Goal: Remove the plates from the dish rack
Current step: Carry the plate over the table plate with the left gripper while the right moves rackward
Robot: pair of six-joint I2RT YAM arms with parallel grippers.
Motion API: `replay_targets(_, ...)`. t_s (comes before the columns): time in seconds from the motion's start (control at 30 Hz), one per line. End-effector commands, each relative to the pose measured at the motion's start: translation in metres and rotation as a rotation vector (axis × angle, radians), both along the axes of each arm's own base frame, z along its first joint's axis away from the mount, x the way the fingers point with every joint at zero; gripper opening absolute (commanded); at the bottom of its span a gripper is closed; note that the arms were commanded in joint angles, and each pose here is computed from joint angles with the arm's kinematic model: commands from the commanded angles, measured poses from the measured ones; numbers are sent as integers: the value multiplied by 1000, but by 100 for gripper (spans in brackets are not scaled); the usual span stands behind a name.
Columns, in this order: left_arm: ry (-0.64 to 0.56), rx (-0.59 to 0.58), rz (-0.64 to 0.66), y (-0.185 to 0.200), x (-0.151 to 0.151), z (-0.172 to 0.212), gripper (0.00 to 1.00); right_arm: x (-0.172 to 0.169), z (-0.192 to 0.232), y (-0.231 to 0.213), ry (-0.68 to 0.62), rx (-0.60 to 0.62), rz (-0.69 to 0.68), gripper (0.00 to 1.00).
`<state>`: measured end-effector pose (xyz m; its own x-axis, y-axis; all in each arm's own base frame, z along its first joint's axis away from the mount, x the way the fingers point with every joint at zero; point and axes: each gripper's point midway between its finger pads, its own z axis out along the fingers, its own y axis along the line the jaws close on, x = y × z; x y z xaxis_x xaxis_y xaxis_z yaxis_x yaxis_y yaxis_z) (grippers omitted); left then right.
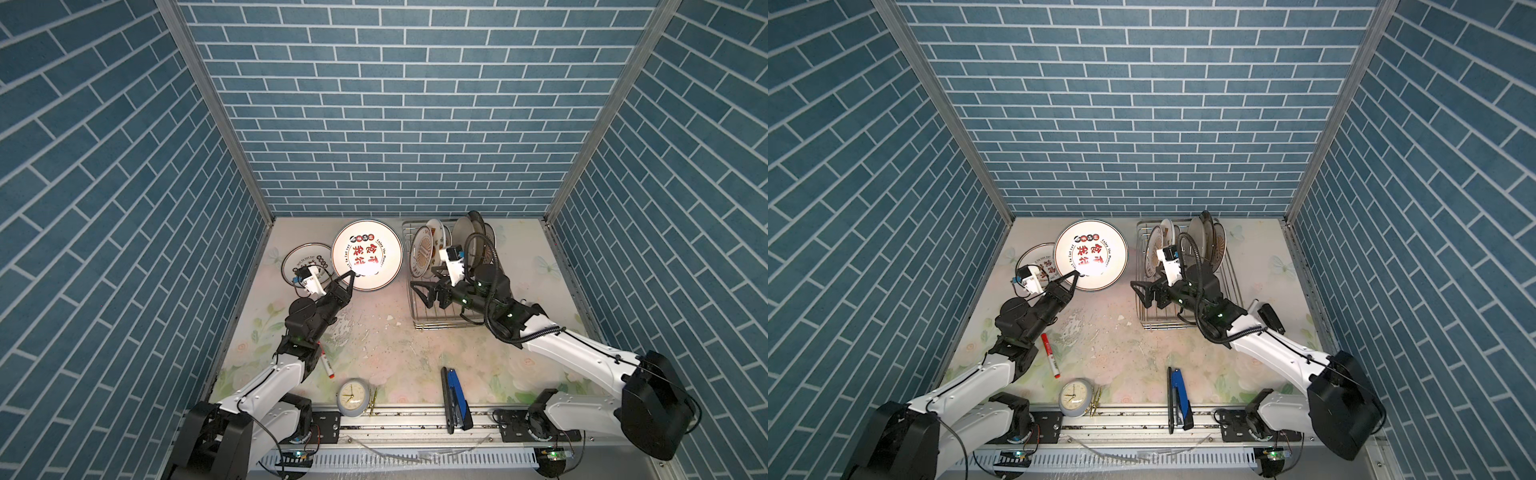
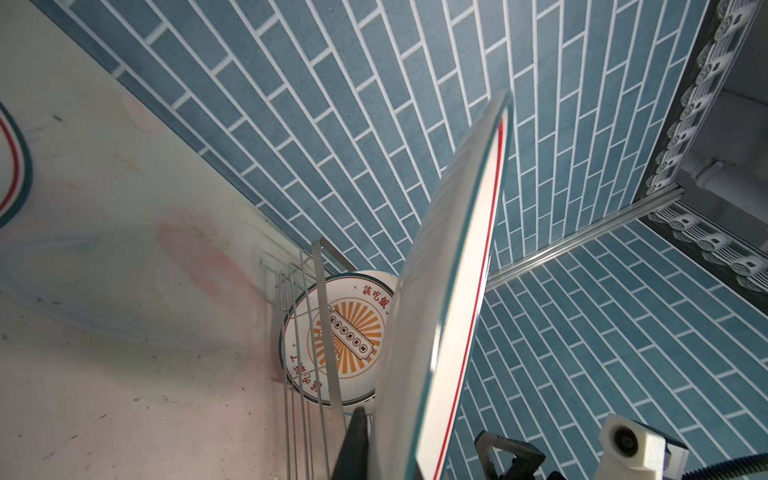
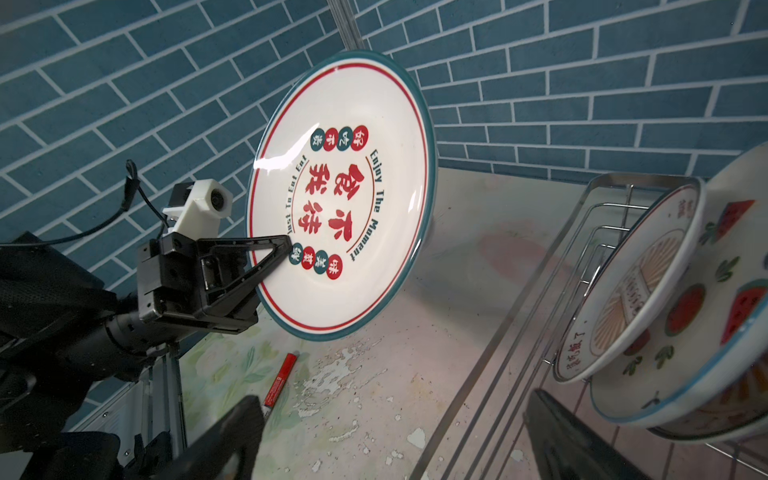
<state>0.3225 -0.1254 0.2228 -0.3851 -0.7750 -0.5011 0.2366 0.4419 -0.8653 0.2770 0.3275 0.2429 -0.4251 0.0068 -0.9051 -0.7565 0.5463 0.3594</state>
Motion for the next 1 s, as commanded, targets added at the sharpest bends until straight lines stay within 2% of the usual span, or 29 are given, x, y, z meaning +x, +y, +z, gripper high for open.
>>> replay_targets(0.0,-31,17,52,12,4,13,0,9,17,22,-61,13,14,99)
replay_targets(0.3,90,-30,255,71,26,-1,0,23,-13,56,-83,-85,-4,99)
replay_targets(0.37,139,-18,308,84,30,-9,0,26,-21,64,-72,-119,6,99)
replay_targets(0.53,234,-70,447,119,39,-33,0,33,-32,83,-62,-138,30,99)
replay_targets(0.67,260,-100,500,137,46,-43,0,39,-36,96,-72,-150,51,99)
replay_targets(0.83,309,-45,606,156,51,-52,0,46,-44,109,-68,-178,59,99)
replay_targets(0.97,341,-64,616,162,61,-61,0,50,-49,116,-63,-187,59,99)
